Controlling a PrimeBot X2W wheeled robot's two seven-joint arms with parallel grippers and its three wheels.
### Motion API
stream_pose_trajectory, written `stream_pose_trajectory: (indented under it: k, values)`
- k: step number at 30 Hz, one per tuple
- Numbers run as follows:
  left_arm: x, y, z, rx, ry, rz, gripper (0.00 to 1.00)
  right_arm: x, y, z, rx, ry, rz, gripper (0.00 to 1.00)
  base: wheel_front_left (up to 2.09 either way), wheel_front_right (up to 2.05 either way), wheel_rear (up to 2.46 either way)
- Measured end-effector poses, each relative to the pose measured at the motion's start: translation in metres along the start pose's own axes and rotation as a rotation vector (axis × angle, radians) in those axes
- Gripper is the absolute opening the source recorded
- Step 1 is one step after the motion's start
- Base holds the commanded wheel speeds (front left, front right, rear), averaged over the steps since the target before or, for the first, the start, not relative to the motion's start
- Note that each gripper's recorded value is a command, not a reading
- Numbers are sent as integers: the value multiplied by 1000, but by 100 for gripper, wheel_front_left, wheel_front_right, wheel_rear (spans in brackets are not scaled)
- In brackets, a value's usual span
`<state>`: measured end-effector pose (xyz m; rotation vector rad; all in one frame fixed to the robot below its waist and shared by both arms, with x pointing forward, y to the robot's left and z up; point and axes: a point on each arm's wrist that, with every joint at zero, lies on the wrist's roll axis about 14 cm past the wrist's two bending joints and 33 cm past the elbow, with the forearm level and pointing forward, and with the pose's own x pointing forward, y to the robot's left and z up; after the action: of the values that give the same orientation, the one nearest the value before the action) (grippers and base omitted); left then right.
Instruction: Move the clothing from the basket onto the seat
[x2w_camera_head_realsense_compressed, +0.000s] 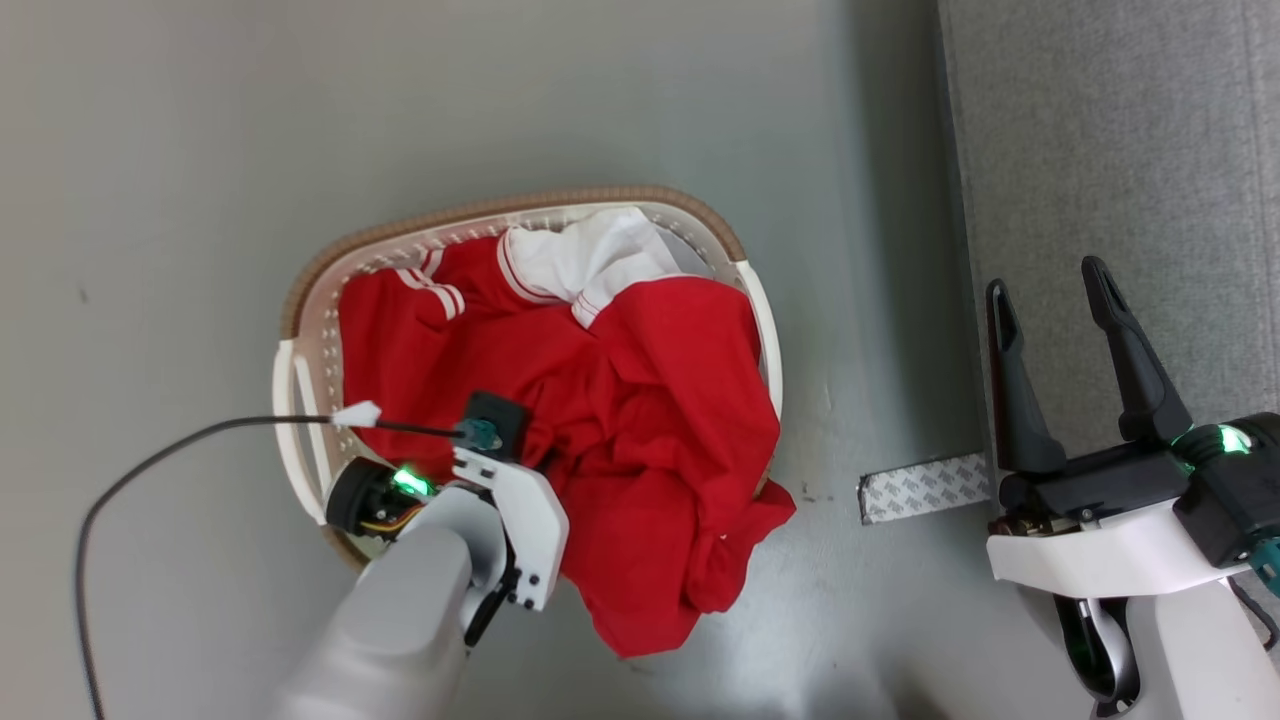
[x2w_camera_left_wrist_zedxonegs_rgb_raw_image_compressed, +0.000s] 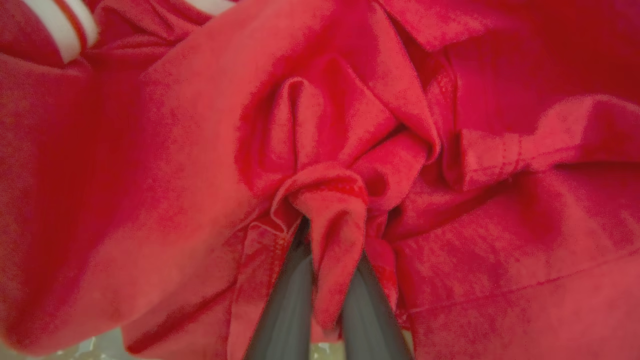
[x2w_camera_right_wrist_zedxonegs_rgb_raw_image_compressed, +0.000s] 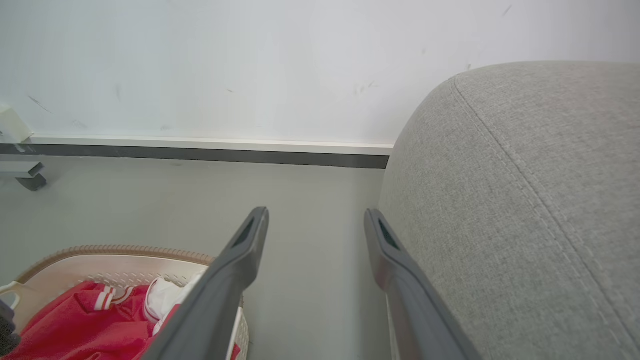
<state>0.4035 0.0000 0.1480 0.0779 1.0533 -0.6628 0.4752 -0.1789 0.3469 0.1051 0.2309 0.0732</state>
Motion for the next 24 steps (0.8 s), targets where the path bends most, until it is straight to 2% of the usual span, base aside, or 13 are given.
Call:
stream_pose_trajectory:
  k: [2,6,9,11,24]
  values:
    - [-3,6,9,-55,-43,31,0,-1,2,2,2,-2,4,100,0,0,0]
    - [-18,1,29,-47,-129,26,0,-4,4,15,11,-29,5,100,0,0,0]
    - [-35,0,64,-73,-262,33,0,-7,5,32,19,-67,4,100,0,0,0]
    - [-49,0,81,-50,-320,53,0,-10,7,45,22,-96,6,100,0,0,0]
    - [-177,-6,160,-43,-684,196,0,-71,27,111,76,-245,30,100,0,0,0]
